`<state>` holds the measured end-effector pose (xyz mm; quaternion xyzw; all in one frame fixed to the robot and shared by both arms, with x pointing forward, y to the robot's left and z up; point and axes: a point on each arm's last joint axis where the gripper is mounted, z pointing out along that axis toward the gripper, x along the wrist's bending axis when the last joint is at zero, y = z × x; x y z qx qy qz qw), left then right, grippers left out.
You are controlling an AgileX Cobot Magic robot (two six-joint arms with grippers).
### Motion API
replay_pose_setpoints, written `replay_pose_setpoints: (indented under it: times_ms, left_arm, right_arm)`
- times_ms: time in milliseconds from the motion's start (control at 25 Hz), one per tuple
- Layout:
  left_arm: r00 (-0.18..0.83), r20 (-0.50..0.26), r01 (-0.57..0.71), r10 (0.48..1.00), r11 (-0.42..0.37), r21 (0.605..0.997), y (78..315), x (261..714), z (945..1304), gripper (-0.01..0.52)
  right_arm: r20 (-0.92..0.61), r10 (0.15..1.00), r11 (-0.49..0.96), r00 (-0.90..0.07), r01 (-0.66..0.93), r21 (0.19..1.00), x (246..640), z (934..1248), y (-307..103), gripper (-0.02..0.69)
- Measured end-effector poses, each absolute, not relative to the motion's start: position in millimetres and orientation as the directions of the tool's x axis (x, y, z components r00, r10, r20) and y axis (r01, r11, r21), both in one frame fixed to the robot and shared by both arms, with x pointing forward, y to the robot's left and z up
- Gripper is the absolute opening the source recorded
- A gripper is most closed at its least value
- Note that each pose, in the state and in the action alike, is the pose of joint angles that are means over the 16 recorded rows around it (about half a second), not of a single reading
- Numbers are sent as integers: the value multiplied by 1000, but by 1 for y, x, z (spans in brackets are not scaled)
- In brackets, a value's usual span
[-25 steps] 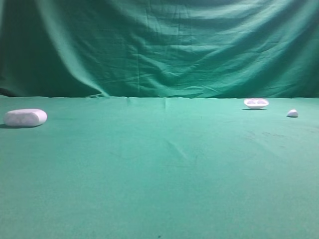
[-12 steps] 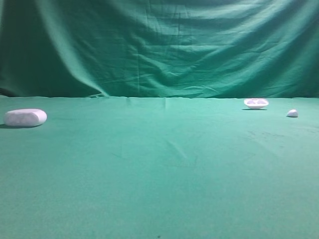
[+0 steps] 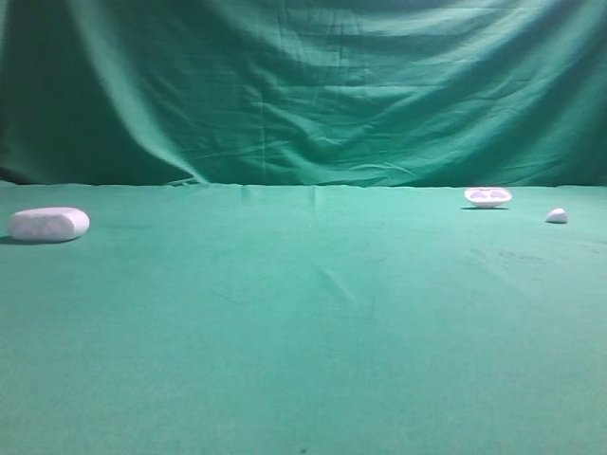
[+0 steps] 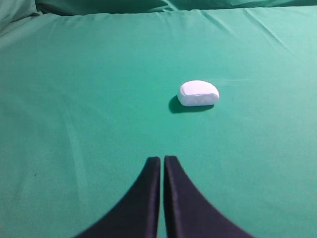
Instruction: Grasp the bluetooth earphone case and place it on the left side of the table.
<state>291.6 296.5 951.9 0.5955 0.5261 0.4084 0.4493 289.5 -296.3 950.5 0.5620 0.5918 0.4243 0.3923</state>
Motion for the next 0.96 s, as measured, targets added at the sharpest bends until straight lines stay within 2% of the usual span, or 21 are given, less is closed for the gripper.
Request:
replay_pose_setpoints:
  times_ms: [960]
  left_arm:
    - [113, 14, 260, 994, -43, 965, 296, 292, 952, 0]
  right_arm:
    - [31, 998, -10, -62, 318, 948, 290, 946, -295, 0]
